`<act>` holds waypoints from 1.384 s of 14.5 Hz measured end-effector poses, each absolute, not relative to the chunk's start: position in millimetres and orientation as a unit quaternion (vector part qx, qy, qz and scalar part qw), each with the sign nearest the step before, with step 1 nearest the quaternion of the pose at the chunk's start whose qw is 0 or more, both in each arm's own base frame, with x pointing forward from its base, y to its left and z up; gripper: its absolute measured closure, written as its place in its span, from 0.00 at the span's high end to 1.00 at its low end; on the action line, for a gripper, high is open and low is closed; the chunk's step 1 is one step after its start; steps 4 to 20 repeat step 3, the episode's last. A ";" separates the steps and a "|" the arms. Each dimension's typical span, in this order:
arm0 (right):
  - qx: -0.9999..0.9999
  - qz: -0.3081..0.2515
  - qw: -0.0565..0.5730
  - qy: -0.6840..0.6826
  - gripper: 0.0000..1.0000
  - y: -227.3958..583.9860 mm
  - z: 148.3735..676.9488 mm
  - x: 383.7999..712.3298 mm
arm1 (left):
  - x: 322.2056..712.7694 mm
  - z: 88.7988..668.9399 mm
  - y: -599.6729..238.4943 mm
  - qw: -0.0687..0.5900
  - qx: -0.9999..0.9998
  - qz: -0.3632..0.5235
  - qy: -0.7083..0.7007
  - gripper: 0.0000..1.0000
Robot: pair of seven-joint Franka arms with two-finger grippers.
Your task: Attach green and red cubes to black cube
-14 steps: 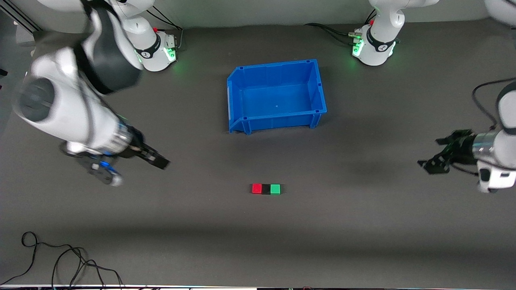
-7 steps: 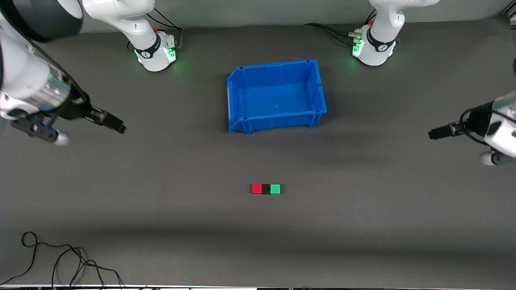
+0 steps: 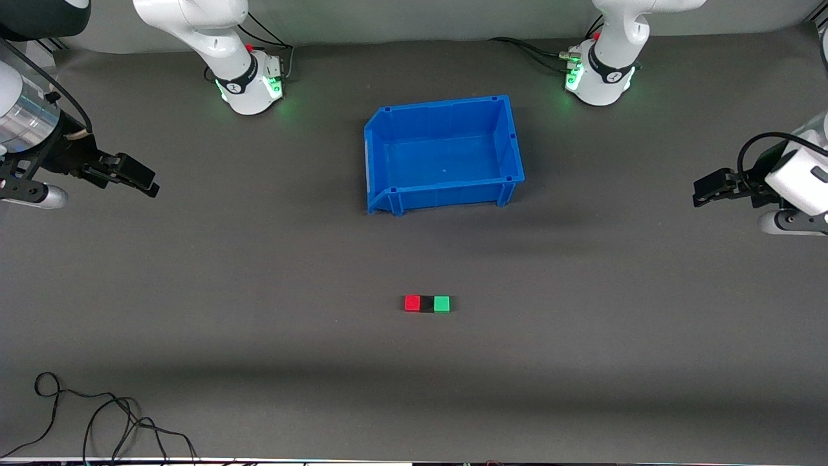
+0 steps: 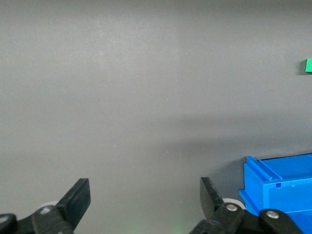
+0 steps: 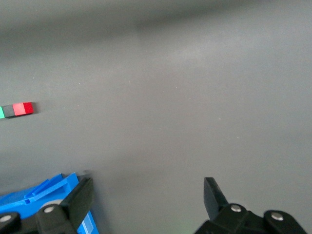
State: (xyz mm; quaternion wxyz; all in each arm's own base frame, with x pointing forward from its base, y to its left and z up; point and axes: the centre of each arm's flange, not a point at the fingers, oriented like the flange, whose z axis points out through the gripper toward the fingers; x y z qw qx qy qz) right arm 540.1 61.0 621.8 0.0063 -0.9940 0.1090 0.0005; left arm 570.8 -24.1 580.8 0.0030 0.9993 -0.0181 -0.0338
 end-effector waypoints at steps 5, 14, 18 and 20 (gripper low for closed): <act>-0.997 0.011 0.003 0.082 1.00 57.5 619.6 537.8 | 566.4 583.4 -24.7 0.003 0.999 -0.037 -0.019 1.00; -0.997 0.011 0.003 0.082 1.00 57.5 619.6 537.8 | 566.4 583.4 -24.7 0.003 0.999 -0.037 -0.019 1.00; -0.997 0.011 0.003 0.082 1.00 57.5 619.6 537.8 | 566.4 583.4 -24.7 0.003 0.999 -0.037 -0.019 1.00; -0.997 0.011 0.003 0.082 1.00 57.5 619.6 537.8 | 566.4 583.4 -24.7 0.003 0.999 -0.037 -0.019 1.00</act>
